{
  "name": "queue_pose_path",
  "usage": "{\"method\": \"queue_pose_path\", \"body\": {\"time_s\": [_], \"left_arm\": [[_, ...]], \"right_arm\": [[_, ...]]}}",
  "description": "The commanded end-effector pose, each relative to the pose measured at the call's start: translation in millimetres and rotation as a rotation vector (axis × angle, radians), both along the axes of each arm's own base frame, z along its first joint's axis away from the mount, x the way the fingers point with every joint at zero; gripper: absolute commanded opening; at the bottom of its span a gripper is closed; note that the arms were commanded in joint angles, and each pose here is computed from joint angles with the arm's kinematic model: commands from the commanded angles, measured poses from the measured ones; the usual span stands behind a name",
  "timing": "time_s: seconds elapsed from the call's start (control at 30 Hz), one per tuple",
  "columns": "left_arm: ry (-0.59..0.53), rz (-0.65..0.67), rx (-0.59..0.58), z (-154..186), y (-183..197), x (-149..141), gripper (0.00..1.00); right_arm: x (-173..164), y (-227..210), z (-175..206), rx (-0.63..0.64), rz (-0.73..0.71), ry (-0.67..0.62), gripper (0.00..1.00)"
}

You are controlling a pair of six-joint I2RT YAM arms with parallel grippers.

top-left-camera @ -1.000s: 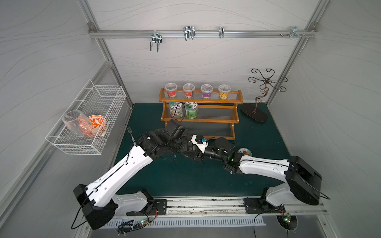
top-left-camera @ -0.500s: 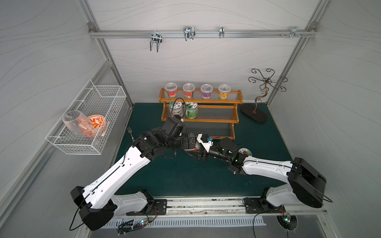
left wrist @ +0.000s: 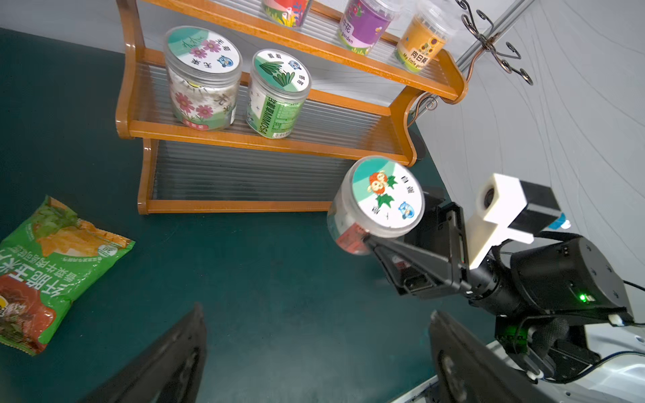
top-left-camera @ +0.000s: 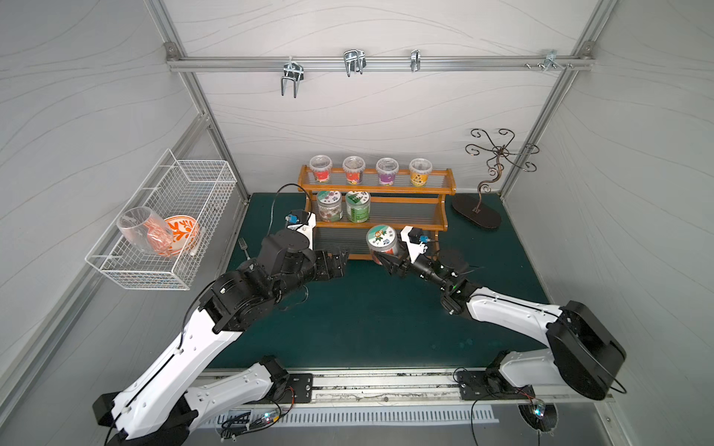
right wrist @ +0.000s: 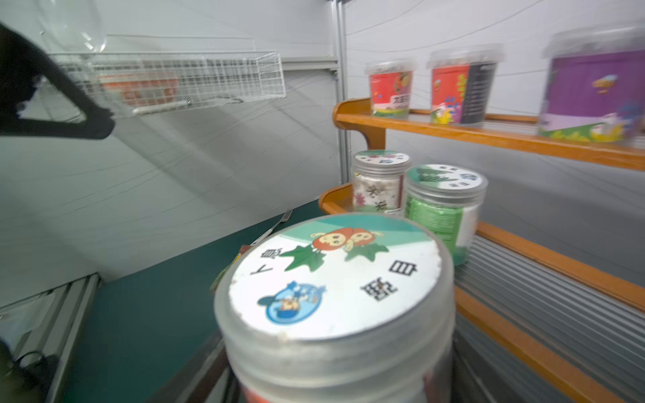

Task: Place the seed container on the shelf
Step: Place the seed jar on the shelf.

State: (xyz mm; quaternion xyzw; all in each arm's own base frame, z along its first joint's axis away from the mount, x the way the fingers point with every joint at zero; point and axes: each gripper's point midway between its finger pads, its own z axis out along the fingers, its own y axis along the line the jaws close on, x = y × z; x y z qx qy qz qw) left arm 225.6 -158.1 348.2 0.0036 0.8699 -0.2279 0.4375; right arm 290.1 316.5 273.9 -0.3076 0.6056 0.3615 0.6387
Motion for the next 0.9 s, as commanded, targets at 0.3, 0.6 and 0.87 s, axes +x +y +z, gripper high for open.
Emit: {"method": "queue_pose_path", "body": {"time_s": [0.3,0.6,0.87], "left_arm": [[-0.061,0.023,0.015,6,5,7,1.00],[-0.082,0.021,0.005,12,4,9,1.00],[-0.098,0.027,0.016,14,4,13,1.00]], "right_arm": [[69,-26,42,0.159,-0.137,-0.080,0.48],[104,-29,27,0.154,-0.177,-0.054,0.48],[128,-24,5,0.143,-0.176,-0.021,0.49]]}}
